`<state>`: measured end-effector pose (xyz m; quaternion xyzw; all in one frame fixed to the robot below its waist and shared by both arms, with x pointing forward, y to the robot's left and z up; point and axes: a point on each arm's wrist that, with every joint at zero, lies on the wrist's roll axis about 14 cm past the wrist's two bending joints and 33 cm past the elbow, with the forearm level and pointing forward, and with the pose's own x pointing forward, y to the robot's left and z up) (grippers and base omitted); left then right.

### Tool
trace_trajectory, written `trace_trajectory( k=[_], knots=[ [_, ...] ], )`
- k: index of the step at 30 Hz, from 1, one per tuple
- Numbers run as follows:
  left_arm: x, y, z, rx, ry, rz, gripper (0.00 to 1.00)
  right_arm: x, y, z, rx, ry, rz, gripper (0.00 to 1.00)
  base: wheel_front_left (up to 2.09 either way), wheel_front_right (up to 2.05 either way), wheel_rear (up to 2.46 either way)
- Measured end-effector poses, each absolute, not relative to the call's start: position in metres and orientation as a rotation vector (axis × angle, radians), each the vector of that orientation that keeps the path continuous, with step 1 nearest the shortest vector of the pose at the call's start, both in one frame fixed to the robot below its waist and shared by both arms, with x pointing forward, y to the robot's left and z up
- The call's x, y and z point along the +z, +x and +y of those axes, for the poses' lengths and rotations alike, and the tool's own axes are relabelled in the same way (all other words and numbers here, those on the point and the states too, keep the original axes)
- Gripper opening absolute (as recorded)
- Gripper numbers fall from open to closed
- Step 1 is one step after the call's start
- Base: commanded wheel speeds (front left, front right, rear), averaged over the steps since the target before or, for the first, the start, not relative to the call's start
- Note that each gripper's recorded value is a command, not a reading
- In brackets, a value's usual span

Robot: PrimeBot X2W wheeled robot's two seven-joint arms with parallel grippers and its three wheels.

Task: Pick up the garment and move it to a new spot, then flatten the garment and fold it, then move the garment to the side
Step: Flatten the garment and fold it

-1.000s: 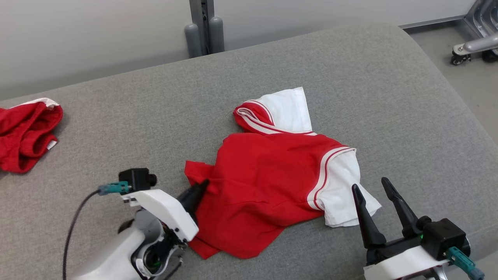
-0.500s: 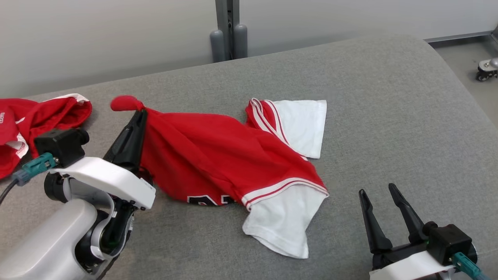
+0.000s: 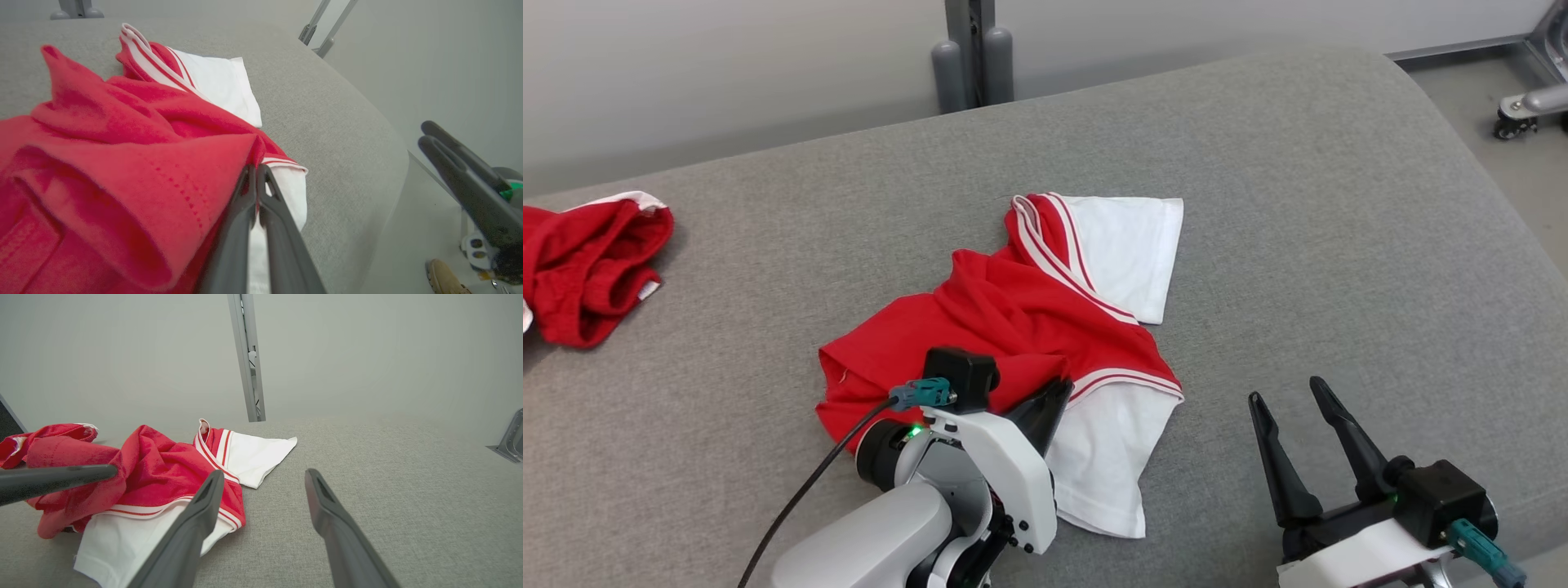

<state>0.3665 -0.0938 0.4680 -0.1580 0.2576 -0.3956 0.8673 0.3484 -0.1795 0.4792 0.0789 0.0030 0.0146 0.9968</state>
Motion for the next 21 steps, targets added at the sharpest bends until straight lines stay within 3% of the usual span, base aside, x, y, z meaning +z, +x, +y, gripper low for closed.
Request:
trace_trajectory(
  k=[1,8,16,21],
  knots=[
    [0.456,0.364,-0.097,-0.831,-0.314,0.57,1.0,0.479,0.348,-0.182,0.022,0.159,0.008,1.0,0.0,0.0,0.0],
    [0.443,0.367,-0.105,-0.871,-0.277,0.537,1.0,0.471,0.338,-0.201,-0.043,0.155,0.031,1.0,0.0,0.0,0.0],
    [0.458,0.36,-0.047,-0.784,-0.244,0.469,1.0,0.471,0.338,-0.192,-0.017,0.163,0.03,1.0,0.0,0.0,0.0],
    [0.447,0.349,-0.009,-0.694,-0.215,0.517,1.0,0.474,0.344,-0.181,0.022,0.166,0.019,1.0,0.0,0.0,0.0]
  ],
)
